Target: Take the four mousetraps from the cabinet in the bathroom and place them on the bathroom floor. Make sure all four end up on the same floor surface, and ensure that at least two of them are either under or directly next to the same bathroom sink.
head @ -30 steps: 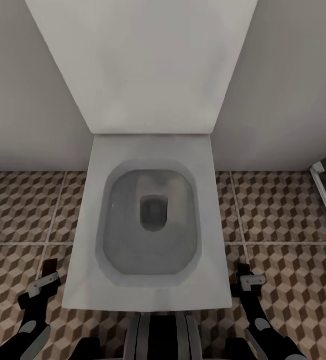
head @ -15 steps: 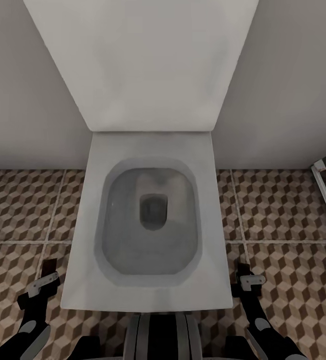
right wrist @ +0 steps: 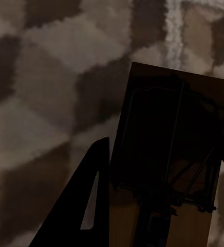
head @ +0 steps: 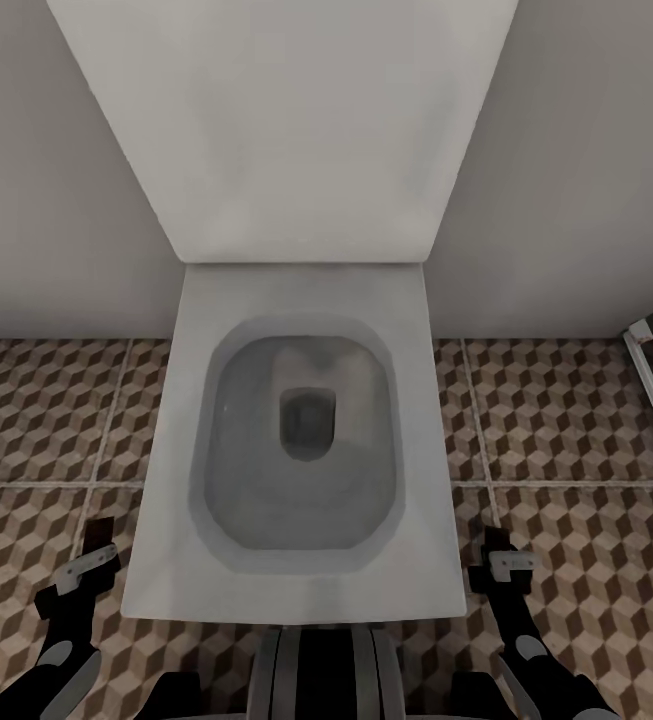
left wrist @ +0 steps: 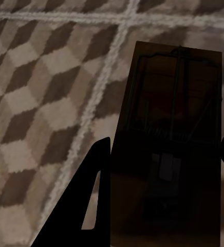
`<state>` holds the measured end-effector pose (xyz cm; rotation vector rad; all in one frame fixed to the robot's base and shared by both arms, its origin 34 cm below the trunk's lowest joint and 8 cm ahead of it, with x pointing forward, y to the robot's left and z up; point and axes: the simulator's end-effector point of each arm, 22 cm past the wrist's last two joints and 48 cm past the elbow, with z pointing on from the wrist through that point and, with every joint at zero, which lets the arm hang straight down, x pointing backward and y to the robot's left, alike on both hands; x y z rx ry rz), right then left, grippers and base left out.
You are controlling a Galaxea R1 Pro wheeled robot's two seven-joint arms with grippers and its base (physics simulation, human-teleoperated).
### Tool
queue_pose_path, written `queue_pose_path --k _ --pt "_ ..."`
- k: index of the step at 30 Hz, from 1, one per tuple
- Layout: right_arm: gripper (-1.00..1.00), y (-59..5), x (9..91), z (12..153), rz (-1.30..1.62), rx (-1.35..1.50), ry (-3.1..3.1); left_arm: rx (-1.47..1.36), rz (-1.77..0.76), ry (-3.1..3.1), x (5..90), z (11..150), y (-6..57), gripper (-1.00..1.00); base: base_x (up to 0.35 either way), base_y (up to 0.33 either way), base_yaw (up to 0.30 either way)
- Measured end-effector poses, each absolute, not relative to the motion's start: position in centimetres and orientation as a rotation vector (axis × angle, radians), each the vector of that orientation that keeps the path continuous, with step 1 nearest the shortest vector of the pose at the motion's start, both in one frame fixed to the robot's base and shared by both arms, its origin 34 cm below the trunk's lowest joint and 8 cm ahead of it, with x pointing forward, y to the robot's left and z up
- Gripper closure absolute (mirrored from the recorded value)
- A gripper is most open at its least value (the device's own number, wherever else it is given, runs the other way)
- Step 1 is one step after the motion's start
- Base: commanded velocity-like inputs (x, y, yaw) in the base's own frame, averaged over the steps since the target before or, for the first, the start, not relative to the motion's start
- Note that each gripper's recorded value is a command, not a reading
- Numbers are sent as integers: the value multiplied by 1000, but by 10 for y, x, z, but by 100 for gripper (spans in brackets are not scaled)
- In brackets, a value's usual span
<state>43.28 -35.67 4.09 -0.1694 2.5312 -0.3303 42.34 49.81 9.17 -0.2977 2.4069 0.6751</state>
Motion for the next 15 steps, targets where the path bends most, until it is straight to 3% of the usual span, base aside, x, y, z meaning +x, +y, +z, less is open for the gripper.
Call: queue_pose_path --k 15 --pt "100 -357 425 35 -329 -175 2548 -292 679 2423 417 86 498 100 0 0 0"
